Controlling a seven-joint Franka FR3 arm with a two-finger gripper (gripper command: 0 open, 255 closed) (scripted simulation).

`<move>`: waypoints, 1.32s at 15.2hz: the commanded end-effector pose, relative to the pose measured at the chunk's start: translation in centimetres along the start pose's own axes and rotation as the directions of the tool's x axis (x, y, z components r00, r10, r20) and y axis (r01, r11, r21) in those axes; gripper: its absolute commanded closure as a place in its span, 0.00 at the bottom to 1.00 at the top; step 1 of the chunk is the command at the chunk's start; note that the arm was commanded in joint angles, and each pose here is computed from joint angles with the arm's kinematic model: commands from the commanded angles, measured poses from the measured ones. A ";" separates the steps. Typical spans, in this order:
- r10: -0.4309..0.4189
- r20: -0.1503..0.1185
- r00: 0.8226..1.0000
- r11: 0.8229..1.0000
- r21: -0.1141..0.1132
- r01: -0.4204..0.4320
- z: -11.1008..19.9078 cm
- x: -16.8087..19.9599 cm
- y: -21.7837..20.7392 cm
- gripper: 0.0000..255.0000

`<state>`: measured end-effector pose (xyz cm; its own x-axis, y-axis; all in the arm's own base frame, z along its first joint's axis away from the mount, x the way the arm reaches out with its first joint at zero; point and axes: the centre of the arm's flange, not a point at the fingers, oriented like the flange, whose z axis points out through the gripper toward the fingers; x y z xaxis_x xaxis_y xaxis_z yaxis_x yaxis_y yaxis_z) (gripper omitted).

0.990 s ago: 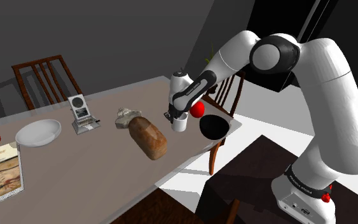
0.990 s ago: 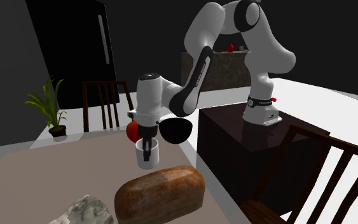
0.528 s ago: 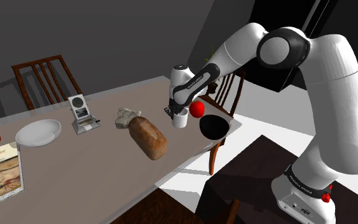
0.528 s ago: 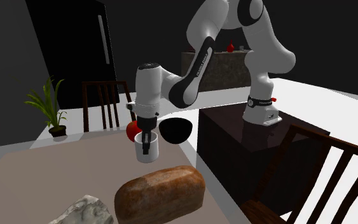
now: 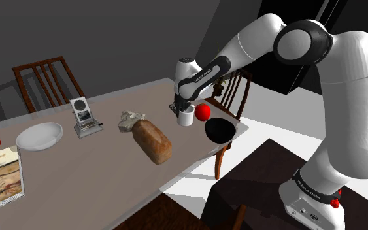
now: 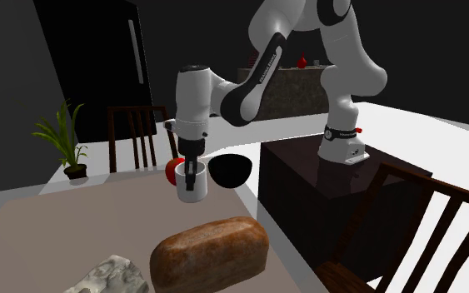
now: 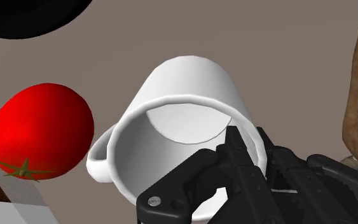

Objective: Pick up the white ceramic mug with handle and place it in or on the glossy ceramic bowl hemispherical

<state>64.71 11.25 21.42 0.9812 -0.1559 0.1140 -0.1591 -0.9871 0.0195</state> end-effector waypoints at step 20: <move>0.000 0.000 1.000 1.000 0.000 0.000 -9.8 -1.5 3.1 1.00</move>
<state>62.63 9.31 30.90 0.9812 -0.1562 0.1137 -0.1594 -0.9870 0.0196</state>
